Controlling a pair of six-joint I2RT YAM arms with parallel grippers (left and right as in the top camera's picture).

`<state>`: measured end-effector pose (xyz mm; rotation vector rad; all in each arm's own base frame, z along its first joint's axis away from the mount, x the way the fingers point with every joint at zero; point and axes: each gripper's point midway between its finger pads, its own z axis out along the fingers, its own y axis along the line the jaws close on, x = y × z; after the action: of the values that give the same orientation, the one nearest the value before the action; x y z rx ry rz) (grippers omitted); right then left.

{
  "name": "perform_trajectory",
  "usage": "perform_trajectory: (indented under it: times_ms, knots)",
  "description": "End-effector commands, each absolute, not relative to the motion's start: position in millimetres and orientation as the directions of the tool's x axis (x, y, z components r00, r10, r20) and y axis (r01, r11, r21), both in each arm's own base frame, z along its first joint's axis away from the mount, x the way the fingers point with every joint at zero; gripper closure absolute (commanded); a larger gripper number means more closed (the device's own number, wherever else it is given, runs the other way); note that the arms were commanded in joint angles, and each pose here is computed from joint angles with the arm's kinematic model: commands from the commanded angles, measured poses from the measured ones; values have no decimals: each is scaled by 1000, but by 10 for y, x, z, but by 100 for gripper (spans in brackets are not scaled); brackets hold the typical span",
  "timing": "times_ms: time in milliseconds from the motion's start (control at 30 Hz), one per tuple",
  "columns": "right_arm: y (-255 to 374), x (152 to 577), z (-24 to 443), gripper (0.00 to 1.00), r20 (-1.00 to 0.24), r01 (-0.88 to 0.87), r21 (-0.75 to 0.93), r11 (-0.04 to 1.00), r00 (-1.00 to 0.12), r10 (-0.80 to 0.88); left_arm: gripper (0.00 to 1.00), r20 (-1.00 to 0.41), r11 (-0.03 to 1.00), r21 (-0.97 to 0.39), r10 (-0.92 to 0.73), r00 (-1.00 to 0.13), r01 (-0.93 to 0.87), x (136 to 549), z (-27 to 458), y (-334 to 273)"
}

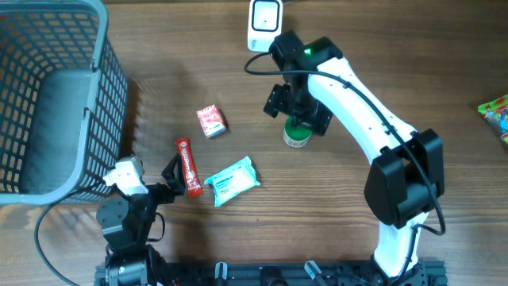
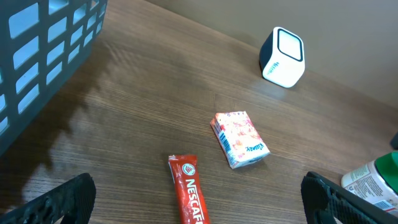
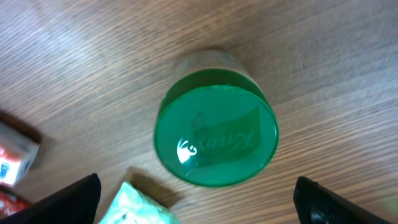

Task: Scan the item barcode
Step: 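Lift the jar with the right gripper and hold it at the scanner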

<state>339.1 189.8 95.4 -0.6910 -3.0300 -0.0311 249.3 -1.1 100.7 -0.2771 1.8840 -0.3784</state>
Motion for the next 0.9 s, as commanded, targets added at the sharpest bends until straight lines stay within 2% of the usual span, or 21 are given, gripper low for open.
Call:
perform_trajectory:
  times_ms: [0, 100, 400, 500, 600, 733, 867]
  knots:
    - [1809, 3394, 810, 0, 53, 544, -9, 839, -837, 544, 0, -862, 918, -396, -375, -340, -7, 2488, 990, -21]
    - [1777, 3350, 670, 0, 100, 534, -23, 845, -840, 533, 0, -862, 918, -396, -375, -340, -7, 2488, 990, -21]
    - [1798, 3536, 301, 2, 81, 485, -8, 874, -871, 484, 0, -862, 918, -396, -375, -340, -7, 2488, 990, -21]
    - [1787, 3513, 199, 9, 94, 479, -25, 877, -873, 479, 0, -862, 918, -396, -375, -340, -7, 2488, 990, -21]
    - [1761, 3459, 72, 10, 106, 478, -42, 877, -871, 480, 0, -862, 918, -396, -375, -341, -7, 2488, 988, -21]
    - [1740, 3417, -96, 18, 104, 474, -38, 880, -874, 475, 0, -862, 918, -396, -375, -340, -7, 2488, 990, -21]
    - [1805, 3553, -148, 25, 60, 360, 25, 933, -932, 358, 0, -862, 918, -396, -375, -341, -7, 2488, 989, -21]
